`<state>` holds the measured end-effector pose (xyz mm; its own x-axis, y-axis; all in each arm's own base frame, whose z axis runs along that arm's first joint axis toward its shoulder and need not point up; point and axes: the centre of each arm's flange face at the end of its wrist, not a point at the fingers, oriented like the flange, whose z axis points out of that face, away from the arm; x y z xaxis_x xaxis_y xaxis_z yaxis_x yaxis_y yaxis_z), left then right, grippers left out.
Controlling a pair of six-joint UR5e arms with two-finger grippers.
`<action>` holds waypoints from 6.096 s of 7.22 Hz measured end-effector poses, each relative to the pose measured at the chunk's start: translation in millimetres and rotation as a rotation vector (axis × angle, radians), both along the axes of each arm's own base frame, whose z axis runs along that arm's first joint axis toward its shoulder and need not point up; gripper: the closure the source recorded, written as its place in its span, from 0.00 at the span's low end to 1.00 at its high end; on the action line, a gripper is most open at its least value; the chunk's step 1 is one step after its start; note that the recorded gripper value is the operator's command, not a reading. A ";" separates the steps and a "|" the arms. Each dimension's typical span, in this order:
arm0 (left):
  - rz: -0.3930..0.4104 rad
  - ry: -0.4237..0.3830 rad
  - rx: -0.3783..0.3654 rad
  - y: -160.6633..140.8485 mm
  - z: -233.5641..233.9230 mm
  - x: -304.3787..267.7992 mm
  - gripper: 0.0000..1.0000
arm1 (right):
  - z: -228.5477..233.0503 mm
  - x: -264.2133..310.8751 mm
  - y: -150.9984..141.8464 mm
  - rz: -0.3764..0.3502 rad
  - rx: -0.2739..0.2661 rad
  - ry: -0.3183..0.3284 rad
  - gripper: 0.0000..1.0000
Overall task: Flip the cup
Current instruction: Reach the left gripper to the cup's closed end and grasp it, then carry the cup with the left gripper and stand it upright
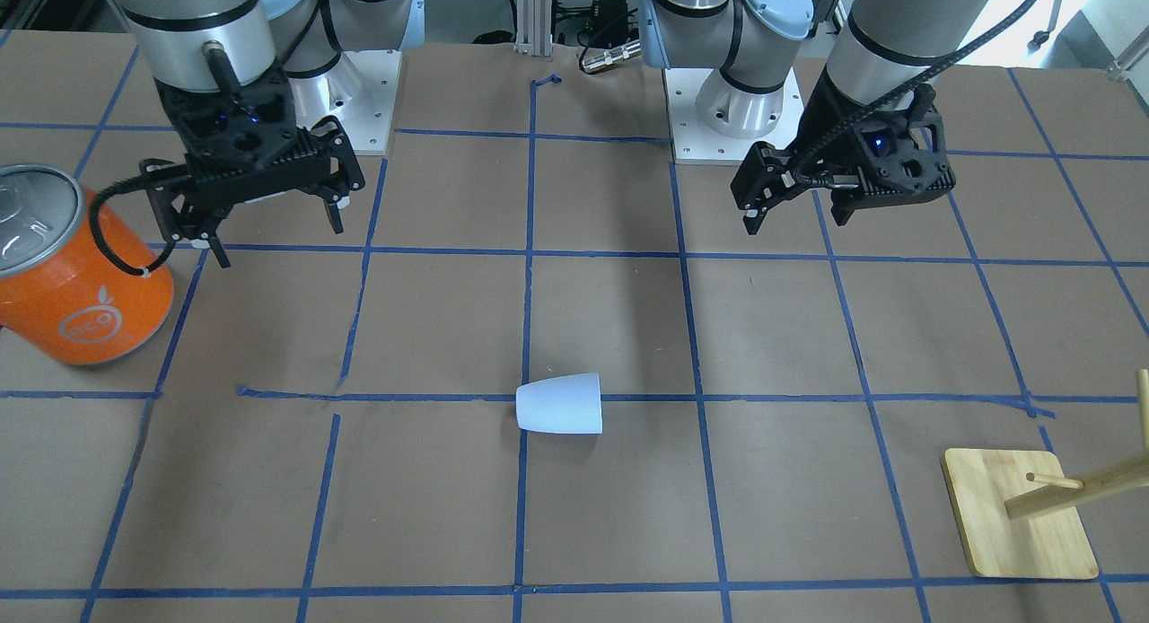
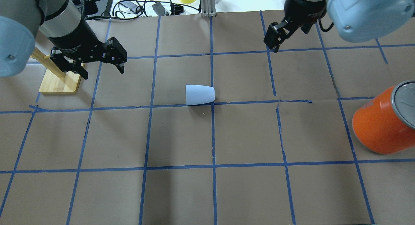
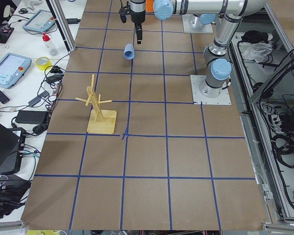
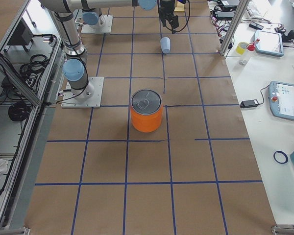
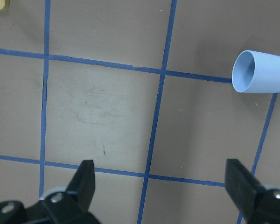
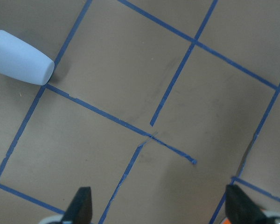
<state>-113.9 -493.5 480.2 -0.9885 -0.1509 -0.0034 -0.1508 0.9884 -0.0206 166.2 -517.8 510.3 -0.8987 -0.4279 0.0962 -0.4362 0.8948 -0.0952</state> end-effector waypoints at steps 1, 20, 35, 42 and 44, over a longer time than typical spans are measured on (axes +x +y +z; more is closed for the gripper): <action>0.001 0.005 0.006 -1.3 -3.1 -0.4 0.00 | 1.8 -9.0 4.2 -0.084 0.023 -0.027 0.00; -0.136 0.906 -0.011 -105.1 -292.4 -34.5 0.06 | -9.0 -37.7 -7.5 -0.390 0.007 0.002 0.00; -0.131 0.964 0.013 -89.8 -301.0 -52.1 1.00 | -11.6 -31.6 -10.0 -0.391 0.011 -0.065 0.00; -0.085 0.189 0.017 -110.3 -203.1 -37.5 1.00 | -10.1 -32.4 -10.4 -0.389 0.000 -0.059 0.00; -0.111 0.038 0.006 -125.1 -185.5 -15.5 1.00 | -10.4 -32.9 -10.6 -0.387 0.000 -0.056 0.00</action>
